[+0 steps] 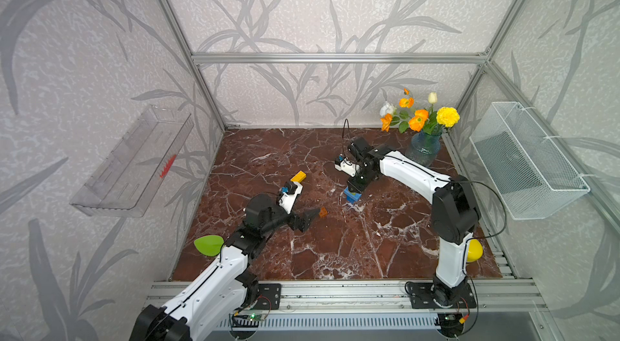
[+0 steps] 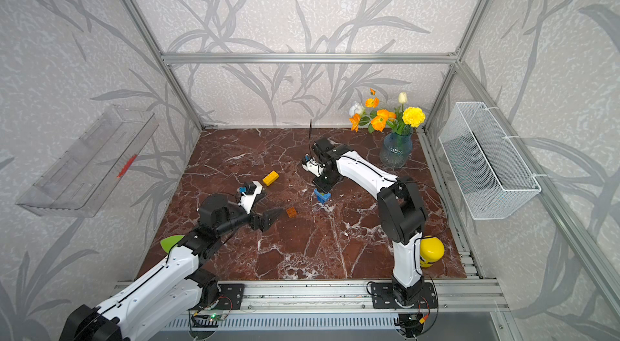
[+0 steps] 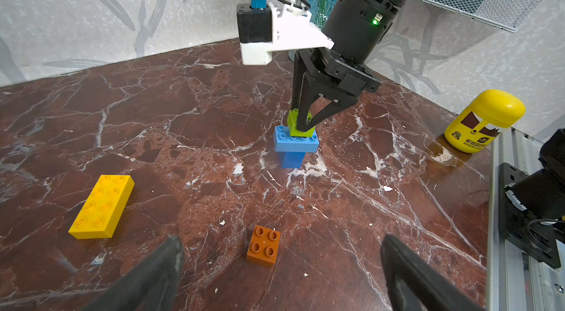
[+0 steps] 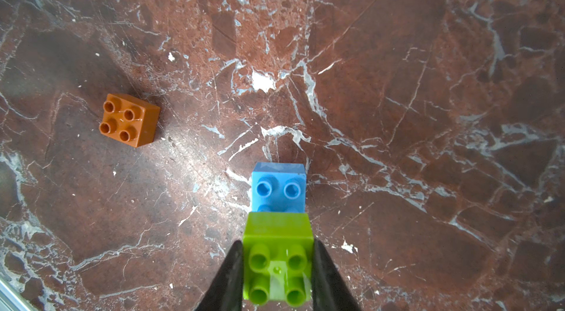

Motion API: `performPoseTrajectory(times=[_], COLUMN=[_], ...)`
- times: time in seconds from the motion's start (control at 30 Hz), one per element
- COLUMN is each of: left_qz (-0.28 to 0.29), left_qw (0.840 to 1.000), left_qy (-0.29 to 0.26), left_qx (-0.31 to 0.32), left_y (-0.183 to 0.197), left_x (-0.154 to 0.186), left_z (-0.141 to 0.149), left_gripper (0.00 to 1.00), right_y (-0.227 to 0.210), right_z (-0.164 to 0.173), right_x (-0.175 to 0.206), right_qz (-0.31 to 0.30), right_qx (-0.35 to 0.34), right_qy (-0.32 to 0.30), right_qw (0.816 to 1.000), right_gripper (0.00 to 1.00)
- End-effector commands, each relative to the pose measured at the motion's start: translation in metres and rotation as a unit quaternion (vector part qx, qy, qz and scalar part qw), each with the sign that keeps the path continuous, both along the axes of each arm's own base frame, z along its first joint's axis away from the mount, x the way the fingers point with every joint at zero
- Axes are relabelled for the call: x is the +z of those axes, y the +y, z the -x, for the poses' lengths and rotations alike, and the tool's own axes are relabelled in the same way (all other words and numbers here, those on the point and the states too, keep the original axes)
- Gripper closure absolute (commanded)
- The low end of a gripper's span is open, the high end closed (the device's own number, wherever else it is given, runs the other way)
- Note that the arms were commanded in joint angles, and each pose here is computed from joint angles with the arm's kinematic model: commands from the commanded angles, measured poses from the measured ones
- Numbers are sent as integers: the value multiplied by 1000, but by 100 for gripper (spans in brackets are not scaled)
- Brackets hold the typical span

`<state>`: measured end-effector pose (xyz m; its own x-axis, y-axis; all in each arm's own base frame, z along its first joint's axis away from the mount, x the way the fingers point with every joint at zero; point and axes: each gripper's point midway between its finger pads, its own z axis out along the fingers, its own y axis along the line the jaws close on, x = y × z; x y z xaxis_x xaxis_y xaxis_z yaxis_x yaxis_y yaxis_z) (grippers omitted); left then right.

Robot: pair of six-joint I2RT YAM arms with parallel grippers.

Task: Assemble the letter f with lego
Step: Assemble the lego brick with the lego brick.

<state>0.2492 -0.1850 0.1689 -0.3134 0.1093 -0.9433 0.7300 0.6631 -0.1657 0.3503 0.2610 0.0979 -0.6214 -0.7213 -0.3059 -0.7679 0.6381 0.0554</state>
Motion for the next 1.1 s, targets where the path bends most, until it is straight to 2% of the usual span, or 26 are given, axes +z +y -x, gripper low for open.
performPoseTrajectory(times=[0.0,1.07], left_qz=[-1,-1], left_qw=[1000,1000], left_qy=[-21,-21], left_qx=[-2,-2], left_y=[-2,-2], left_x=[13,13], left_z=[-4,-3], left_gripper=[1,1], right_y=[-2,-3], right_z=[0,0], right_x=[-1,-15], right_qz=[2,13], right_qx=[-2,-3], right_qy=[-1,14], right_qw=[1000,1000], right_gripper=[72,73])
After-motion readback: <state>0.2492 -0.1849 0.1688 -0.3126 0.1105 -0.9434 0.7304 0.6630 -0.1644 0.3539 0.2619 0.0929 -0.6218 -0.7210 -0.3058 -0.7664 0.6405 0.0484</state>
